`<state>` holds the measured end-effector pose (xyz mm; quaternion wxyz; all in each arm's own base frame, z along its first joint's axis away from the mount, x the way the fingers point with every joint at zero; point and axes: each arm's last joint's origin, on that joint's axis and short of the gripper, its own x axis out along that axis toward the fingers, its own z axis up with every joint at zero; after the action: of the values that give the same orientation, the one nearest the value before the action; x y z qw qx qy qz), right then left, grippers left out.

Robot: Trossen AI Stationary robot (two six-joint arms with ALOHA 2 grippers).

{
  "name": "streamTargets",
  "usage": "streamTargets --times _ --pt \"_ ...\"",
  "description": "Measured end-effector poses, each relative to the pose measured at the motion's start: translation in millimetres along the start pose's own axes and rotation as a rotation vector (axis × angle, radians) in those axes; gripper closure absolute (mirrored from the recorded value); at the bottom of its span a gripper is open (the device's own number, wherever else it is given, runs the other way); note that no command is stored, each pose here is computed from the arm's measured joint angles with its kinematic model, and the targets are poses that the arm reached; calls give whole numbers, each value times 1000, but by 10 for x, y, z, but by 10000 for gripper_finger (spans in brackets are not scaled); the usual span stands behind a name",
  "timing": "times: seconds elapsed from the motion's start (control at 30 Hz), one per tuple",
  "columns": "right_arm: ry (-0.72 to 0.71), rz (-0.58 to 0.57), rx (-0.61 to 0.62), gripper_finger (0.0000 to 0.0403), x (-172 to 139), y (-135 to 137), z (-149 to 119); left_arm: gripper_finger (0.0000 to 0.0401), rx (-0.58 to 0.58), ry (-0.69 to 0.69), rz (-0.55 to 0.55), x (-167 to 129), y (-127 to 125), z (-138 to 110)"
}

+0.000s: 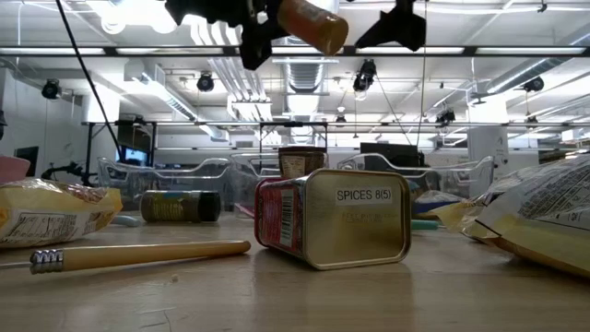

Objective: Pick & Place Food Item
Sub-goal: Put the orange seasoning bottle into the middle transparent bin

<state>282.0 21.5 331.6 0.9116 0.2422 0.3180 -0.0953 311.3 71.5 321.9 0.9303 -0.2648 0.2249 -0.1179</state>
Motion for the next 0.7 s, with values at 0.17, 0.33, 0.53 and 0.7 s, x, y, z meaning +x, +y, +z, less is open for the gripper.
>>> streamTargets --times 0.17,0.33,0.53,0.7 --pt "-35 -79 39 70 -261 -69 -17 183 -45 -13 36 -71 107 30" --pt "-42 -127 49 70 -445 -126 -52 183 -106 -24 96 -178 259 53" --pt "-28 -164 45 70 -489 -156 -83 183 -209 5 235 -400 429 135" --pt "-10 -178 34 70 -459 -172 -111 183 -128 28 364 -614 398 317"
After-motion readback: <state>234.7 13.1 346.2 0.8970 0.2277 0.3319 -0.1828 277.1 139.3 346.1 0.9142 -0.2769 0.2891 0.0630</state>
